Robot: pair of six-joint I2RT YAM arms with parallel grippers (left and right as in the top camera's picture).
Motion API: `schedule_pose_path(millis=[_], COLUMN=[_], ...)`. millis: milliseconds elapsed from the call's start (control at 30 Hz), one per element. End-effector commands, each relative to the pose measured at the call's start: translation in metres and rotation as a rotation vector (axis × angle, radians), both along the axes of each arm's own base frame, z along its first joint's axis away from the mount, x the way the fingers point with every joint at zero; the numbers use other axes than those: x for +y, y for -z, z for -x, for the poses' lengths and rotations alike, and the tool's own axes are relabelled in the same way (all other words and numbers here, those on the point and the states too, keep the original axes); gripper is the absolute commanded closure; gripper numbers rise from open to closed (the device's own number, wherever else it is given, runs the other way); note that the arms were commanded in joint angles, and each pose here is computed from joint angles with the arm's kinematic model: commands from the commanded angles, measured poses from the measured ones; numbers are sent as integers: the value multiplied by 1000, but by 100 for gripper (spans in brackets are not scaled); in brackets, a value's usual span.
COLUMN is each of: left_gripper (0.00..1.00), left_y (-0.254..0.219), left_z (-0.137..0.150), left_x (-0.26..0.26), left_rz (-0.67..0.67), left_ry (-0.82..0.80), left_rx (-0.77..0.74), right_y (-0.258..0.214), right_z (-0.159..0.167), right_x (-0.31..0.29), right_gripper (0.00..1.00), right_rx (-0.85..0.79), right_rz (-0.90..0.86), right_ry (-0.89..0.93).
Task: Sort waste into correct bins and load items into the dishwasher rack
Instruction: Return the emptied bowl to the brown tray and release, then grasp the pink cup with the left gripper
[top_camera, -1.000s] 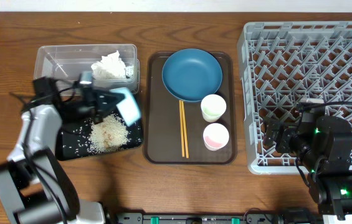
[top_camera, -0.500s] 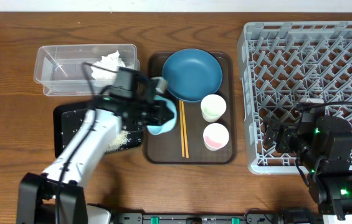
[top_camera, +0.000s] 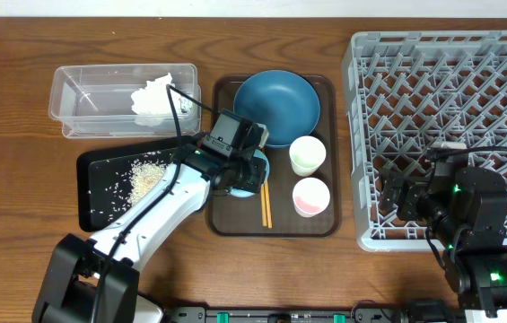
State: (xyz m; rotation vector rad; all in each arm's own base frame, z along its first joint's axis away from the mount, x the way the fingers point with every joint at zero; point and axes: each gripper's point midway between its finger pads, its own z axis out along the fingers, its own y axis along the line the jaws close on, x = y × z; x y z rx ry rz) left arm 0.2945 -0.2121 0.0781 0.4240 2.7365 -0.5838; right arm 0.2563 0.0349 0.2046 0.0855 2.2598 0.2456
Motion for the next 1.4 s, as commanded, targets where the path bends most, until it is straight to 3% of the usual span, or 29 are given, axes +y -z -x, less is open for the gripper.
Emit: schedule_pose_path(millis=[0, 233, 467, 1067, 1133, 1300, 1367], left_gripper=[69, 53, 51, 51, 57, 87, 92], left_y=[1, -40, -65, 3, 13, 23, 23], left_z=[-4, -8, -11, 41, 44, 46, 46], left_x=[2, -13, -28, -77, -78, -76, -76], left_rz=[-18, 65, 89, -38, -56, -74, -75], left_ry=[-11, 20, 52, 215, 222, 220, 220], left_rx=[-9, -41, -80, 66, 89, 116, 116], right_y=[-9, -9, -9, -9, -9, -8, -7], right_z=[-1, -1, -1, -1, -1, 0, 0], right_x=[3, 3, 3, 3, 3, 3, 3], right_gripper=[1, 1, 1, 1, 1, 1, 1], right_rx=[-20, -21, -21, -20, -20, -15, -14], right_rz=[2, 2, 2, 3, 3, 3, 4], right_ry=[-17, -17, -16, -17, -17, -17, -16])
